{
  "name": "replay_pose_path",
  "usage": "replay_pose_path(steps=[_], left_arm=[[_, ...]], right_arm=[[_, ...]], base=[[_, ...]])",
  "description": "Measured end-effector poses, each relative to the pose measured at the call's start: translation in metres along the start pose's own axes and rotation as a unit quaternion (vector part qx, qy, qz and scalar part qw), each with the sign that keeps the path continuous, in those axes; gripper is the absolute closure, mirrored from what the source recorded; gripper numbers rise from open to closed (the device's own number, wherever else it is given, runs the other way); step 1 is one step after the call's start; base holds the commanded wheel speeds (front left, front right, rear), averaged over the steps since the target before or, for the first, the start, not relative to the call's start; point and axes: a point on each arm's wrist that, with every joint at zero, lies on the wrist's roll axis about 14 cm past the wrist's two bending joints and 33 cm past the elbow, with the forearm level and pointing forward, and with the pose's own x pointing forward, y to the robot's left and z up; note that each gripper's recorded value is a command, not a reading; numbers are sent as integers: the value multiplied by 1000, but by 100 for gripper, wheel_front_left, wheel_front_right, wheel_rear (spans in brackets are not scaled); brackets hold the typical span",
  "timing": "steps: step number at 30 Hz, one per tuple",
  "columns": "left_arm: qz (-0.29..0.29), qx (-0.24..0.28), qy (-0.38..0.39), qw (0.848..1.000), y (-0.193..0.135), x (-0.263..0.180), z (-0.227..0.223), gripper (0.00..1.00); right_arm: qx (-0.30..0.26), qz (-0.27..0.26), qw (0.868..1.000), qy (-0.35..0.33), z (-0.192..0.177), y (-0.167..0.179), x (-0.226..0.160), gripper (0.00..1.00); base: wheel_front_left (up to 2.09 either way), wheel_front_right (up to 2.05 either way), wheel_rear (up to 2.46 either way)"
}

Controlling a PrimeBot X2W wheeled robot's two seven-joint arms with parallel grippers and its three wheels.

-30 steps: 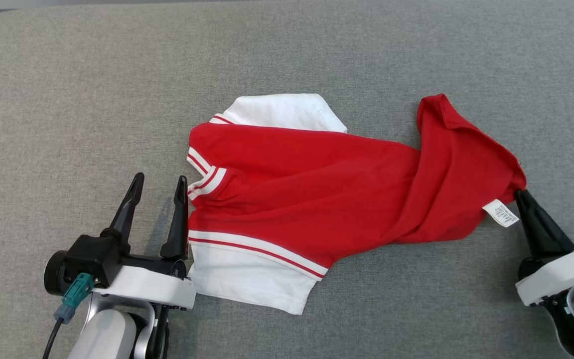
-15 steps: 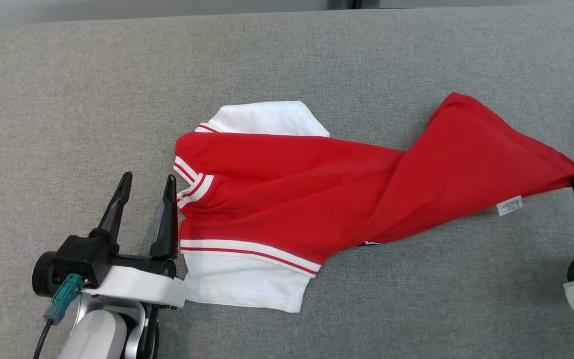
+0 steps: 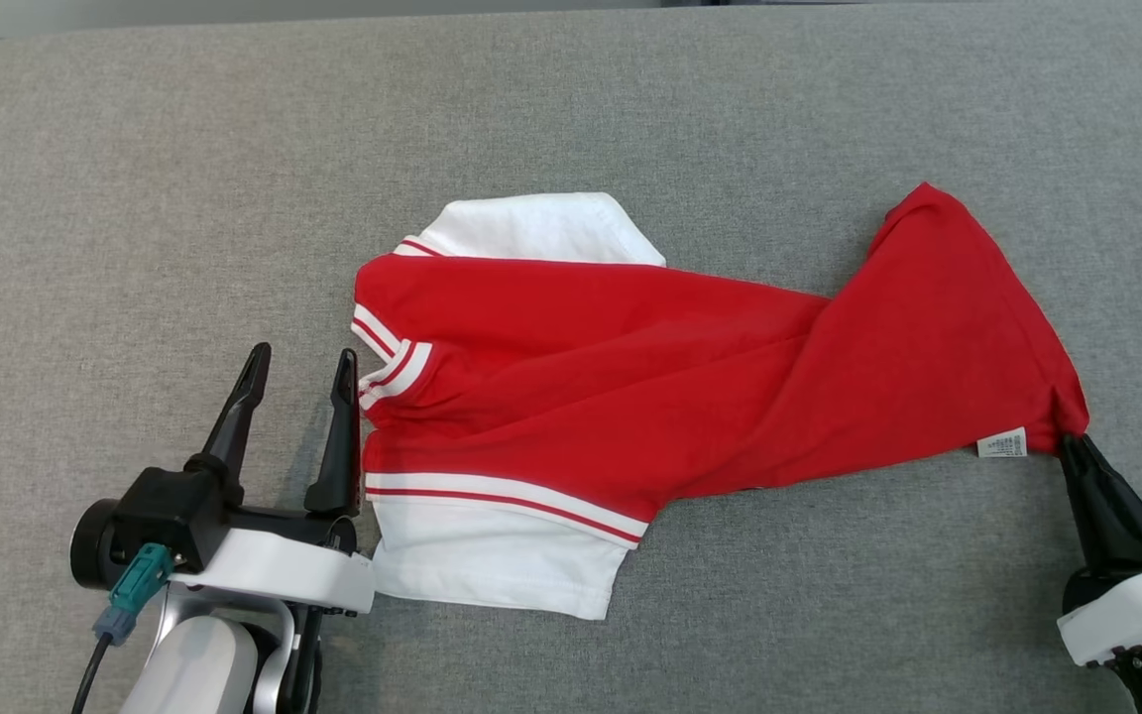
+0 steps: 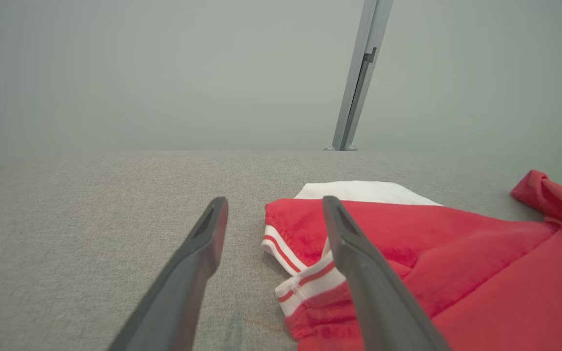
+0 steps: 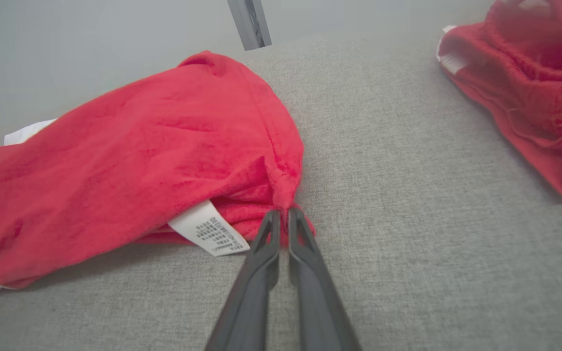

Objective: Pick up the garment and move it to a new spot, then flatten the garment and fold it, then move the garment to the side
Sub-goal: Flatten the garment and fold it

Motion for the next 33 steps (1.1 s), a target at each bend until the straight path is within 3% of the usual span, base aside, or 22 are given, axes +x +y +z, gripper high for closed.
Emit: replay_pose_path(steps=[1,2,9,19,33], left_arm=[[0,0,-1,1000,0,0,1,0],[0,0,-1,1000,0,0,1,0],[7,-2,-2,1000,3,-7,3,0],[9,0,-21,1000,3,-17,19,0],[15,-5,-11,1000,3,-42,17,0]], right_arm=[[0,1,1000,-4,1,0,0,17],[0,1,1000,-4,1,0,0,0],[-28,2,997,-70,38,-1,-7,0],[-94,16,977,-192,113,24,-23,0],[-93,33,979,-179,107,47,-39,0]], base=[[0,0,0],[0,0,0],[0,0,0],[0,0,0],[0,0,0]])
